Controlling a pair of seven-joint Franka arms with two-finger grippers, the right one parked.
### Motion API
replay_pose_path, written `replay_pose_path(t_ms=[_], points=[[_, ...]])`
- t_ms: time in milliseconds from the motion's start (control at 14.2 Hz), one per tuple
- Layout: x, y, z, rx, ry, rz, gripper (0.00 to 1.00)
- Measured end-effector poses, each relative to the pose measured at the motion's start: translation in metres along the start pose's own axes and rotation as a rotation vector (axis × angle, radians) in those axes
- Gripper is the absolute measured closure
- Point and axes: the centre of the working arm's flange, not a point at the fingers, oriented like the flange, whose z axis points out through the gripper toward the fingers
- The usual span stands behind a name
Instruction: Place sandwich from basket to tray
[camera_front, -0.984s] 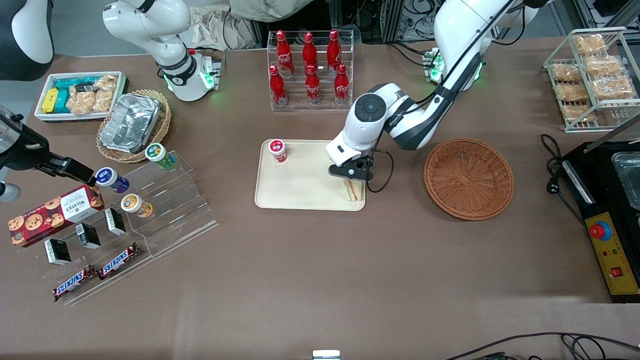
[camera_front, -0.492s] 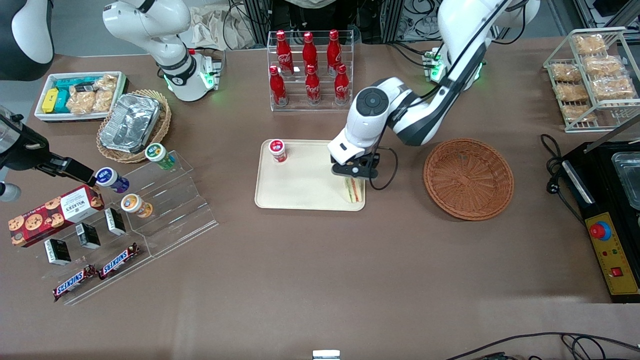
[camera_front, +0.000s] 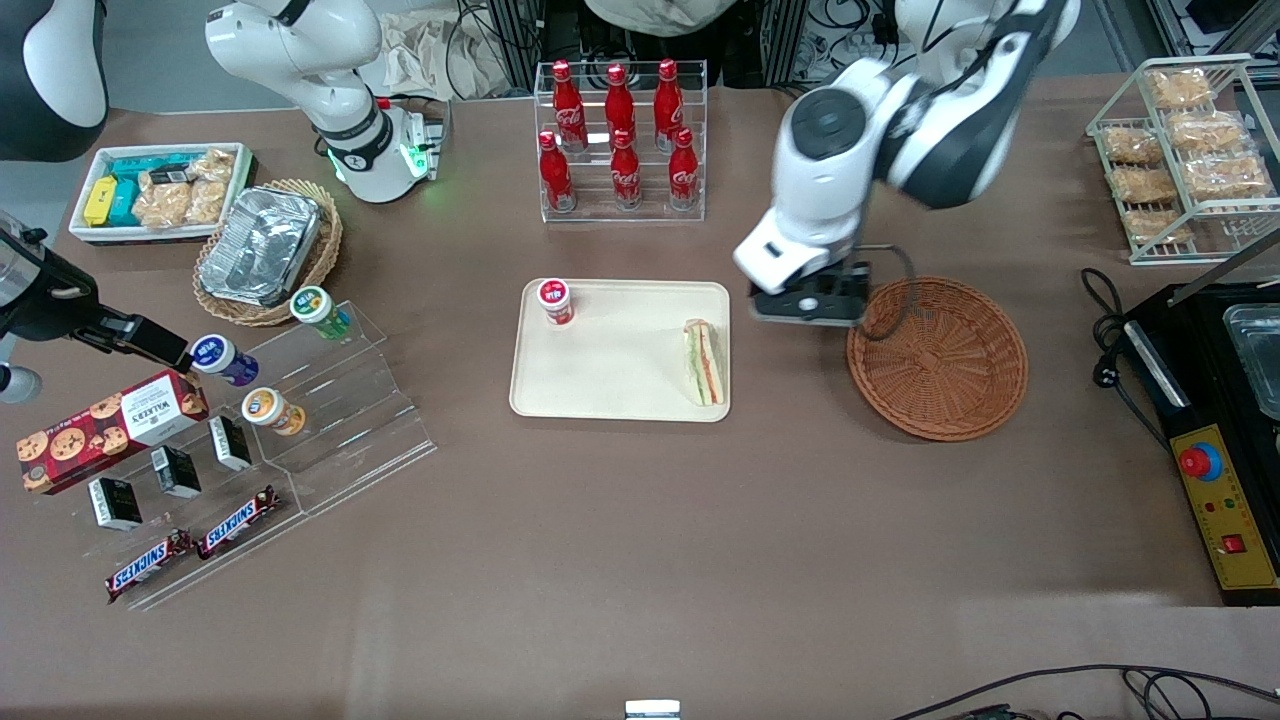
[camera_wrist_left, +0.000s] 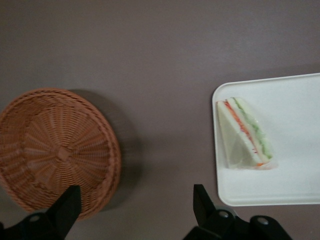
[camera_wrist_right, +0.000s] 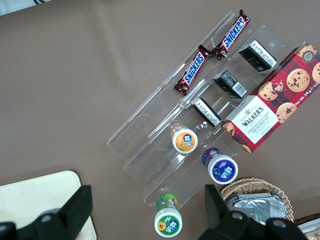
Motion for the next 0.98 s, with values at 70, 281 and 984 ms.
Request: replay_pose_path(t_ms=[70,281,984], points=[[0.003,-0.023,-0.010,-0.012,-0.015,0.011,0.01],[0.015,-0.105,-0.046,-0.066,-0.063,0.038,0.00],[0.009,-0.330,-0.097,-0.265,-0.068,-0.147,0.00]])
